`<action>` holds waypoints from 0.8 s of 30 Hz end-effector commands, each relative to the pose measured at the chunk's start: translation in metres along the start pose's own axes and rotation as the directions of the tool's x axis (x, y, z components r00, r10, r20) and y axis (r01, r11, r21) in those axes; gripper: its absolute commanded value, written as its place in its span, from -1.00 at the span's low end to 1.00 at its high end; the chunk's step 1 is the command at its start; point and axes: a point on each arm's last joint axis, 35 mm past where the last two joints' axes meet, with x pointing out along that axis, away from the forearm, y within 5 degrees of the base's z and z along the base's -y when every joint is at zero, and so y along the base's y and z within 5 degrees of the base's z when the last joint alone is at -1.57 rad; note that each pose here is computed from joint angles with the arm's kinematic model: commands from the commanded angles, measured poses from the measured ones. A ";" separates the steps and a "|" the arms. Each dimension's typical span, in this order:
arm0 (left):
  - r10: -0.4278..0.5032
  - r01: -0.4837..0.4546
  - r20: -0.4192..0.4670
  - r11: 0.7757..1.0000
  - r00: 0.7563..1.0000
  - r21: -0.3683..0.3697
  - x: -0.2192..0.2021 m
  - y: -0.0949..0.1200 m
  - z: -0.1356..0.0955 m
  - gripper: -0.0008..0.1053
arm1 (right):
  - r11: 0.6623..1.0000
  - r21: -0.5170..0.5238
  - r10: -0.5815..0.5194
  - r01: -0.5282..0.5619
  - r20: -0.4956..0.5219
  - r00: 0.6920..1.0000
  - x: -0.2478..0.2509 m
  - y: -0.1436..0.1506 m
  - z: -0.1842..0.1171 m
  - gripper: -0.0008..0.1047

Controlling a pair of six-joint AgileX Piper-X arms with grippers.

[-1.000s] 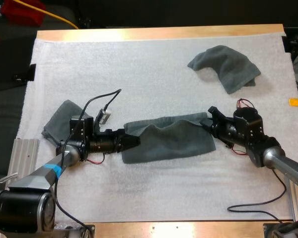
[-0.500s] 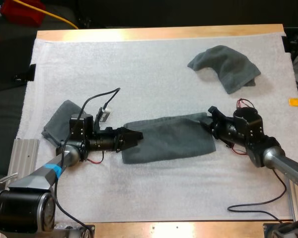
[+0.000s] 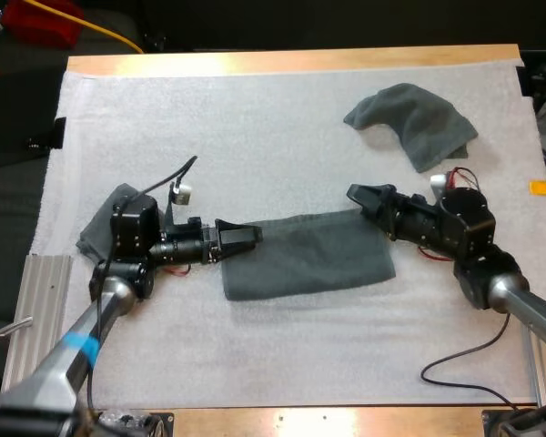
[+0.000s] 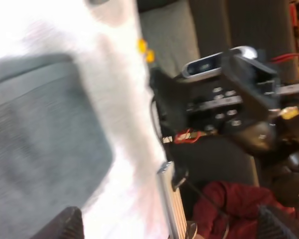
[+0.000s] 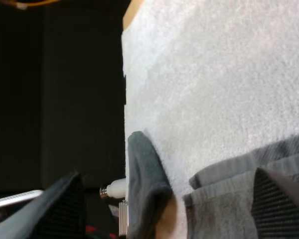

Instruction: Pick towel from pile, fold and stack

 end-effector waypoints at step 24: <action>-0.017 -0.040 0.238 0.972 0.971 0.232 -0.041 -0.109 -0.062 0.24 | 0.957 -0.240 -0.190 0.161 -0.103 0.976 -0.066 0.037 -0.015 0.31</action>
